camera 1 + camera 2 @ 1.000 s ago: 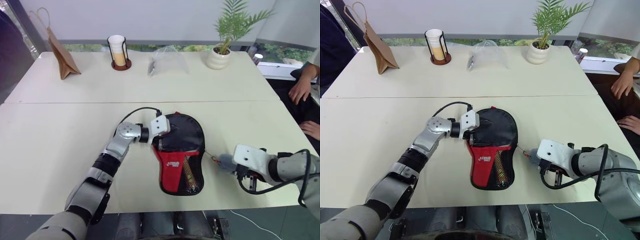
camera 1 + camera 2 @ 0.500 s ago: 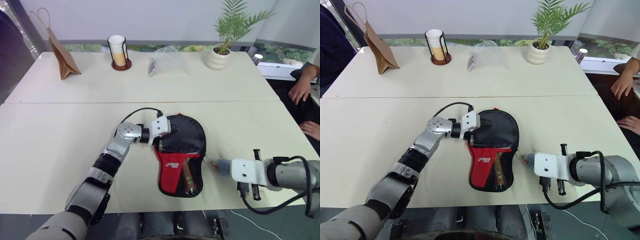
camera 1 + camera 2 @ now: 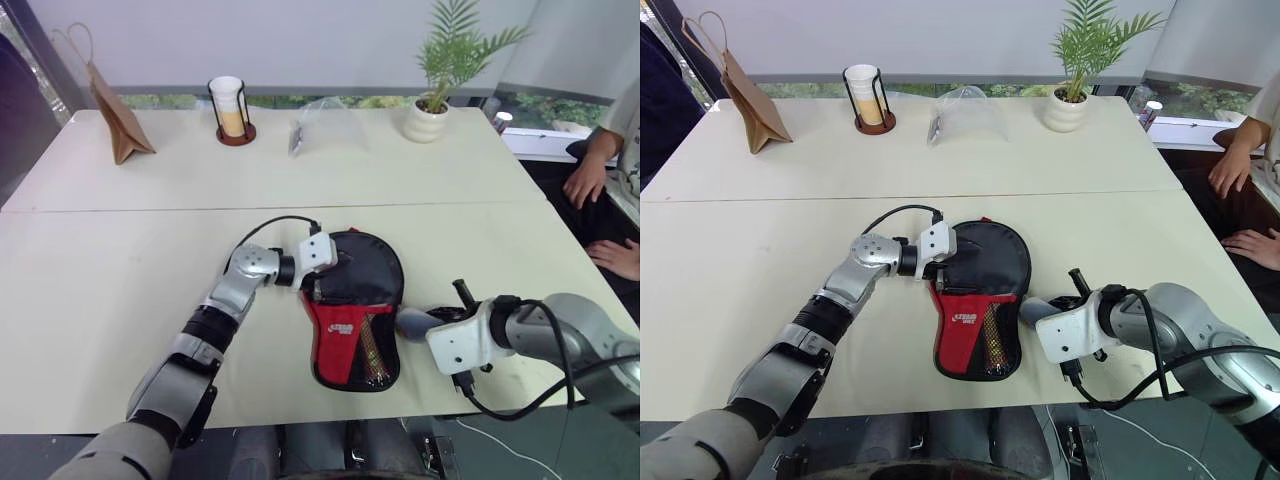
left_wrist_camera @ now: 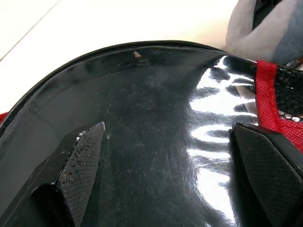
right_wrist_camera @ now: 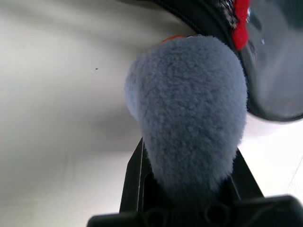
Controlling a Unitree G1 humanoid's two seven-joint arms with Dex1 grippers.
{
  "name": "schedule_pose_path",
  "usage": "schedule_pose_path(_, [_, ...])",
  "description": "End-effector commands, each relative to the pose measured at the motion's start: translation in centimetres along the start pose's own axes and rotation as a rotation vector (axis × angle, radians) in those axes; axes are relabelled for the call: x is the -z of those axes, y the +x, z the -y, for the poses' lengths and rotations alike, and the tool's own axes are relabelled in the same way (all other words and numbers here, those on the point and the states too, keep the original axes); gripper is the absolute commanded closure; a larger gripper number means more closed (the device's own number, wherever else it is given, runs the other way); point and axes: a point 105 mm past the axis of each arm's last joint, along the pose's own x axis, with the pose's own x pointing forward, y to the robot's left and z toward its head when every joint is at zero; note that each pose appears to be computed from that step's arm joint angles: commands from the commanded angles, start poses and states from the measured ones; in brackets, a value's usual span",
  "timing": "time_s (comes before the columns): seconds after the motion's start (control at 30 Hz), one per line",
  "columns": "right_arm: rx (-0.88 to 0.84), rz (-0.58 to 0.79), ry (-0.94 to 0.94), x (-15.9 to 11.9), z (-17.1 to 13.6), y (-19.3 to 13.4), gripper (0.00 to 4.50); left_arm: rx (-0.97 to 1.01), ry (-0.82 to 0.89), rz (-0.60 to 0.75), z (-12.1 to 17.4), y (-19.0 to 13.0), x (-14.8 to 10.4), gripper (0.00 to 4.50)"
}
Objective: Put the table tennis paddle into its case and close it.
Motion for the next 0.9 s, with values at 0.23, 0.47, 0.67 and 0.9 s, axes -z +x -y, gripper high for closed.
schedule_pose_path(0.23, [-0.073, 0.123, -0.157, -1.9, -2.0, 0.7, 4.03, 0.013, -0.048, -0.137, 1.2, 0.0, 3.4, 0.0])
schedule_pose_path(0.47, [-0.092, 0.147, -0.235, -2.2, -2.8, 0.4, 4.03, 0.01, -0.049, -0.142, 1.2, 0.0, 3.5, 0.0])
schedule_pose_path(0.67, [-0.094, 0.175, -0.3, -2.4, -3.2, -0.1, 4.03, 0.007, -0.049, -0.15, 1.1, 0.0, 3.6, 0.0])
schedule_pose_path(0.9, [-0.079, 0.191, -0.35, -2.5, -2.7, -0.7, 4.03, 0.007, -0.051, -0.155, 1.2, 0.0, 3.7, 0.0])
